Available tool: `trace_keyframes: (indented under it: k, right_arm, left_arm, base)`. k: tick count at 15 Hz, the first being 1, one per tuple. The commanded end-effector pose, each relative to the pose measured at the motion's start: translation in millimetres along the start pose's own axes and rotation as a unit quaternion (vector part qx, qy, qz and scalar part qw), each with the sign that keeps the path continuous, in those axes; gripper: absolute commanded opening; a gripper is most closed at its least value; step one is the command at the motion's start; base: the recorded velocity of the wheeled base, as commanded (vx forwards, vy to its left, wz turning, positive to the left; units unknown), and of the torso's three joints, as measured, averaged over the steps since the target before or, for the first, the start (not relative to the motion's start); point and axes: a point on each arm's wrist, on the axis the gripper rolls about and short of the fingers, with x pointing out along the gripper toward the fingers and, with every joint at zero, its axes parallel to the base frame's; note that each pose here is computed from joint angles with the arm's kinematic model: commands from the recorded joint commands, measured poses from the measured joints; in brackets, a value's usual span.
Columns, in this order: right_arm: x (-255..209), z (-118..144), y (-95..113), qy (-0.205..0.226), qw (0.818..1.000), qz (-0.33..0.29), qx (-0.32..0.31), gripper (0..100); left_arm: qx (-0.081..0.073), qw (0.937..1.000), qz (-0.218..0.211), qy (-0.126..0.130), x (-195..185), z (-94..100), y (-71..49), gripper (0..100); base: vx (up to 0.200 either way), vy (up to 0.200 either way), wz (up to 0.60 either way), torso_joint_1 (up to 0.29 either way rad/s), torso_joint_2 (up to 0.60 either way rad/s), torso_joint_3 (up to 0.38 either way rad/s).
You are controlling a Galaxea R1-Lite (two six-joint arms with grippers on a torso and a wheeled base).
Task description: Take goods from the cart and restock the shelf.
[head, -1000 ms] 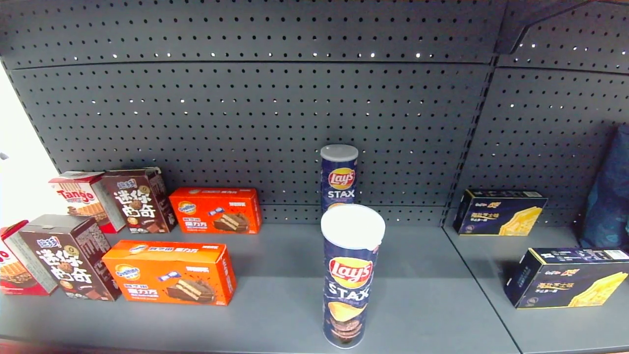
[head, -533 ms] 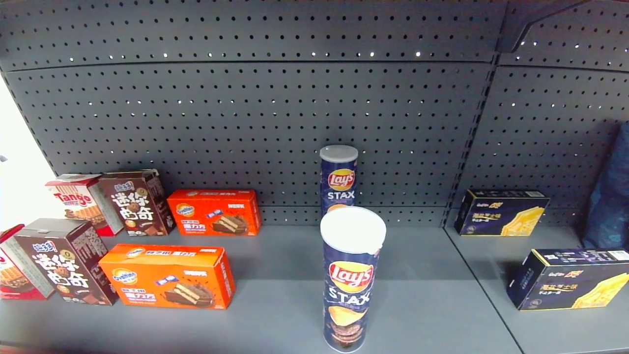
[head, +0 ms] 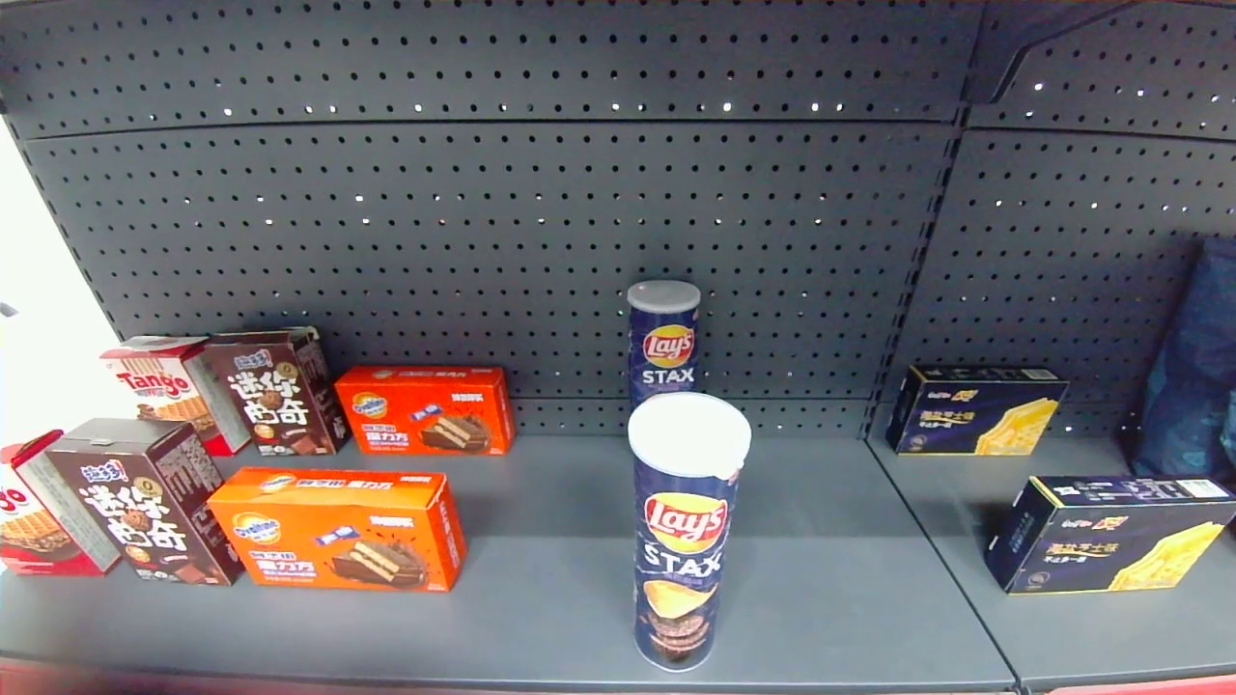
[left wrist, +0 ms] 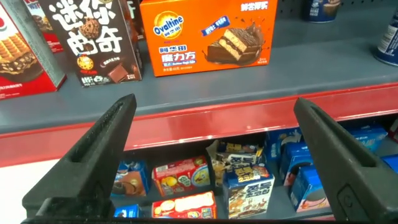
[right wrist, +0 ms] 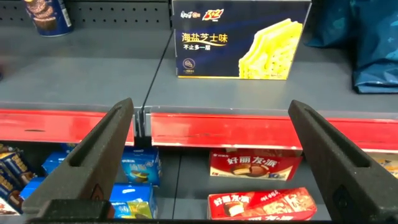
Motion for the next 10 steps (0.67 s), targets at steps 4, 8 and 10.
trace_keyframes:
  k: [4,8,10]
  right_arm:
    - [0.0,0.2,0.0,-0.001,1.0,0.001,0.0,100]
    - [0.0,0.0,0.0,0.0,1.0,0.0,0.0,100]
    - [0.0,0.0,0.0,0.0,1.0,0.0,0.0,100]
  left_arm:
    - [-0.001,1.0,0.0,0.0,0.0,0.0,0.0,100]
    - [-0.002,1.0,0.0,0.0,0.0,0.0,0.0,100]
    - [-0.002,1.0,0.0,0.0,0.0,0.0,0.0,100]
  base:
    - [0.0,0.0,0.0,0.0,0.0,0.0]
    - [0.0,0.0,0.0,0.0,0.0,0.0]
    - [0.0,0.0,0.0,0.0,0.0,0.0]
